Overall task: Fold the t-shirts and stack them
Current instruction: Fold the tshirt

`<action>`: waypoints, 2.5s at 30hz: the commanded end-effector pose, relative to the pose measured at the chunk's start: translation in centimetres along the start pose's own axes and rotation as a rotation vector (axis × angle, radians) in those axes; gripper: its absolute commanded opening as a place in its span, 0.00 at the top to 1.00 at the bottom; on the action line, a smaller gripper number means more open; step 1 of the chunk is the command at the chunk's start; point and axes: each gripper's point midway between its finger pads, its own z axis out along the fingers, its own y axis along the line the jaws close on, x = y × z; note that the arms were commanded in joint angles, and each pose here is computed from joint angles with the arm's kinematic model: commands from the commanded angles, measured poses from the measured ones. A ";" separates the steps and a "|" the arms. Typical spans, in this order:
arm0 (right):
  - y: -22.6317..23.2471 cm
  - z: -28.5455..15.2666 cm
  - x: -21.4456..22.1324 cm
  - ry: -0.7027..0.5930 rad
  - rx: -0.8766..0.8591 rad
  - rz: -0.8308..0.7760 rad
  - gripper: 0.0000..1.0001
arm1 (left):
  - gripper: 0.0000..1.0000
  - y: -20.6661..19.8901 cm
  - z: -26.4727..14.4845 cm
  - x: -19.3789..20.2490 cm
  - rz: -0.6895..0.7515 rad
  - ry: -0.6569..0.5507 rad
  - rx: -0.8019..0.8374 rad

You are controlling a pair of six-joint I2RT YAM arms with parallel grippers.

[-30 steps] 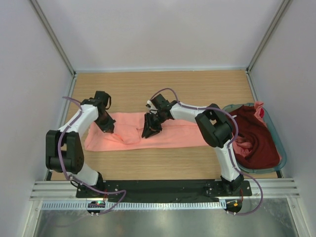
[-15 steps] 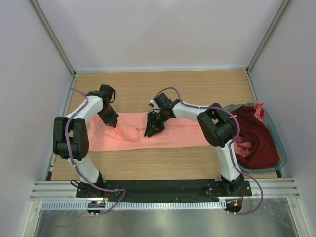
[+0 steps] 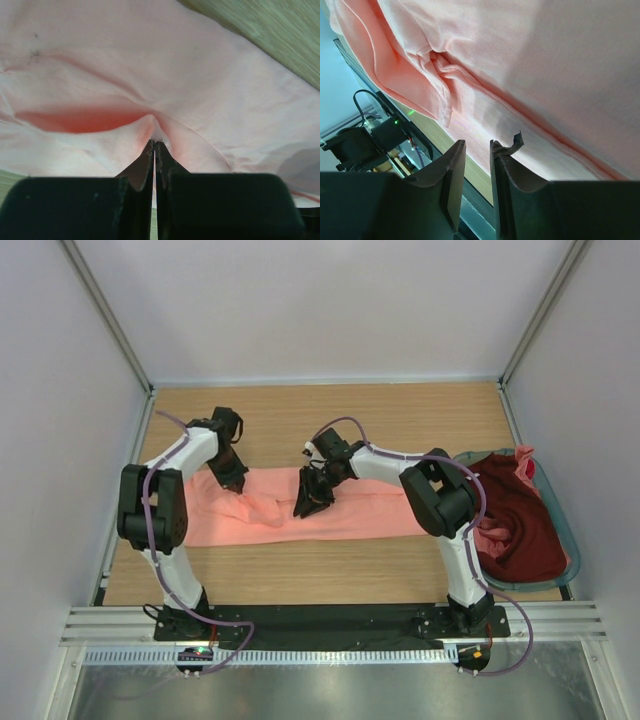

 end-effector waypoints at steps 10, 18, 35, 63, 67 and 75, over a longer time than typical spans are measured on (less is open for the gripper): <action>2.2 -1.7 -1.0 -0.039 -0.030 -0.053 0.67 | 1.00 -2.5 -0.6 -2.7 0.042 -0.068 0.039; 2.8 -2.1 -1.9 -0.056 -0.032 -0.062 0.67 | 0.80 -2.9 -2.1 -4.2 0.073 -0.119 0.046; 11.8 2.4 -3.9 -0.007 -0.200 -0.134 0.74 | 0.87 0.7 -5.1 -0.5 0.039 -0.070 0.281; 3.0 3.6 0.6 0.139 -0.165 -0.014 0.94 | 0.88 8.1 3.5 -0.7 0.019 -0.007 -0.009; 6.4 -0.2 -1.4 0.068 -0.219 -0.037 0.93 | 0.87 8.0 0.3 -1.8 0.020 -0.071 0.012; 5.6 -6.0 -8.8 -0.128 -0.287 0.043 0.90 | 0.83 2.8 -4.0 -2.9 -0.034 -0.081 0.279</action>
